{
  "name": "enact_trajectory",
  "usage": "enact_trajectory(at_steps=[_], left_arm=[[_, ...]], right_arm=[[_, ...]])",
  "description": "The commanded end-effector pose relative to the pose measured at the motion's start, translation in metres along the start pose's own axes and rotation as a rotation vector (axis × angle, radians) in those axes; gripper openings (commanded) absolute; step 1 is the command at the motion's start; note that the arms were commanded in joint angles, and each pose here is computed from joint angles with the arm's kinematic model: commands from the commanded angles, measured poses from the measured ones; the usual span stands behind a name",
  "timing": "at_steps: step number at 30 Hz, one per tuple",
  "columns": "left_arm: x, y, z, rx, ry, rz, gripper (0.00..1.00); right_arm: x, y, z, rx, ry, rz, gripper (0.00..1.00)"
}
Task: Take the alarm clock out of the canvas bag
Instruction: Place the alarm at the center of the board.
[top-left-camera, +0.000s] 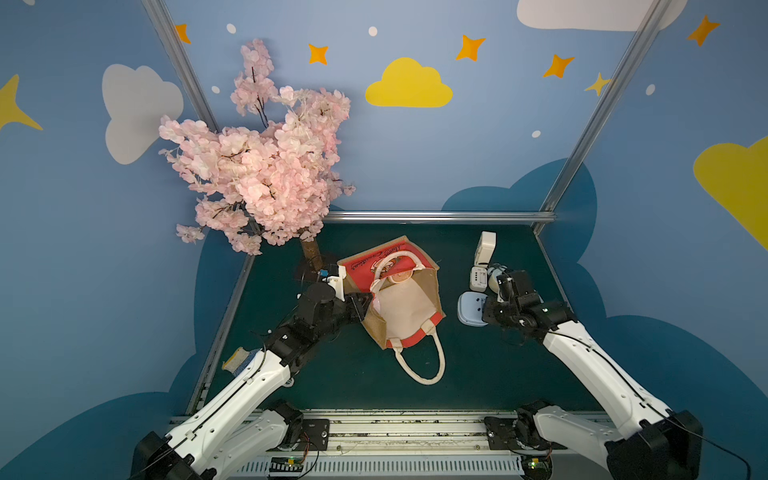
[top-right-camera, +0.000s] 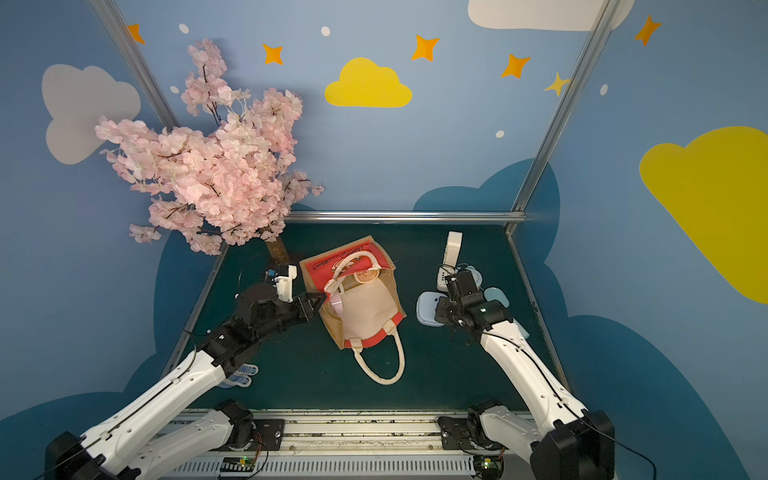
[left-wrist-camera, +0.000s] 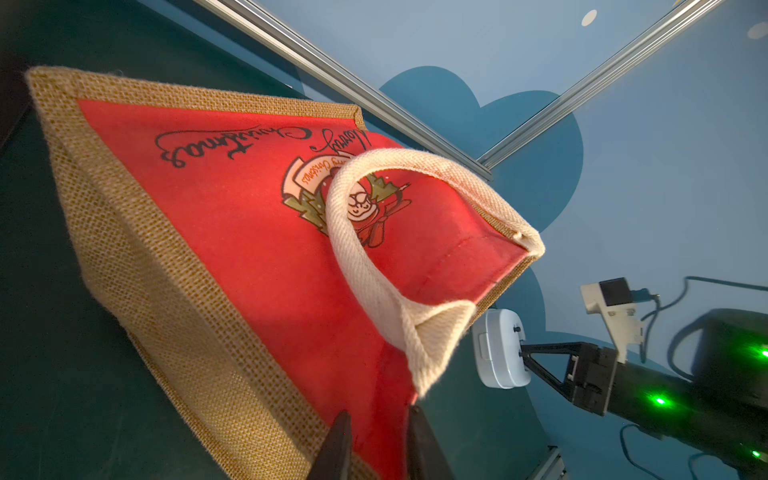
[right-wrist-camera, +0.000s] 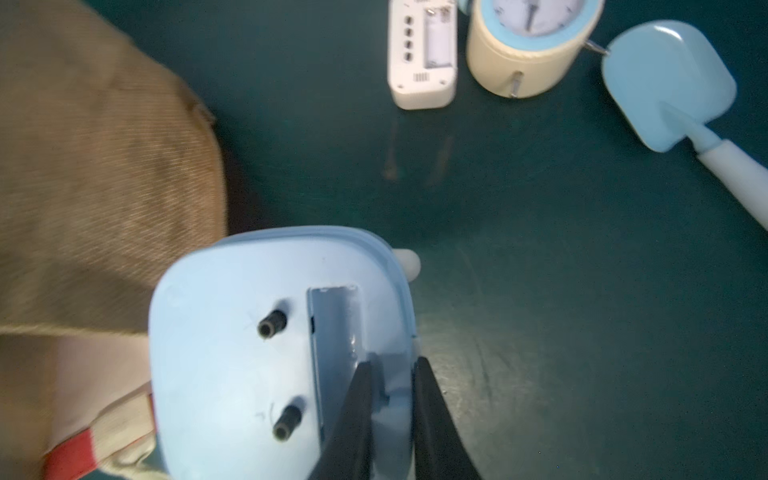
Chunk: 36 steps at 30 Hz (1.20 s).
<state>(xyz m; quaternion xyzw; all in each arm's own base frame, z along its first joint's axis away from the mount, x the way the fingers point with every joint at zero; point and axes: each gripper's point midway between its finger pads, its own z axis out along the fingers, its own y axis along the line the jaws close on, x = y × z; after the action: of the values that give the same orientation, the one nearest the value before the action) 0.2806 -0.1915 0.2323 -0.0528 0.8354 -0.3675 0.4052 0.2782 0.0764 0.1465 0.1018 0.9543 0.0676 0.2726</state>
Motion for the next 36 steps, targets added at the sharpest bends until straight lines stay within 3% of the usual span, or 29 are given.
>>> enact_trajectory(at_steps=[1, 5, 11, 23, 36], left_arm=[[-0.004, 0.004, -0.002, -0.027, -0.009, 0.013, 0.24], [-0.004, 0.004, 0.0, -0.022, -0.006, 0.01, 0.24], [-0.005, 0.0, 0.001, -0.01, -0.005, 0.01, 0.24], [-0.004, 0.002, 0.001, -0.015, -0.004, 0.009, 0.24], [-0.006, 0.002, -0.001, -0.017, -0.009, 0.017, 0.25]], right_arm=[[-0.014, -0.014, 0.013, -0.003, -0.03, 0.059, 0.15], [-0.024, -0.03, 0.029, 0.009, -0.05, 0.135, 0.15], [-0.025, -0.05, 0.06, 0.074, 0.015, 0.181, 0.15], [-0.038, -0.078, 0.091, 0.167, 0.044, 0.172, 0.15], [-0.045, -0.085, 0.112, 0.162, 0.071, 0.148, 0.15]])
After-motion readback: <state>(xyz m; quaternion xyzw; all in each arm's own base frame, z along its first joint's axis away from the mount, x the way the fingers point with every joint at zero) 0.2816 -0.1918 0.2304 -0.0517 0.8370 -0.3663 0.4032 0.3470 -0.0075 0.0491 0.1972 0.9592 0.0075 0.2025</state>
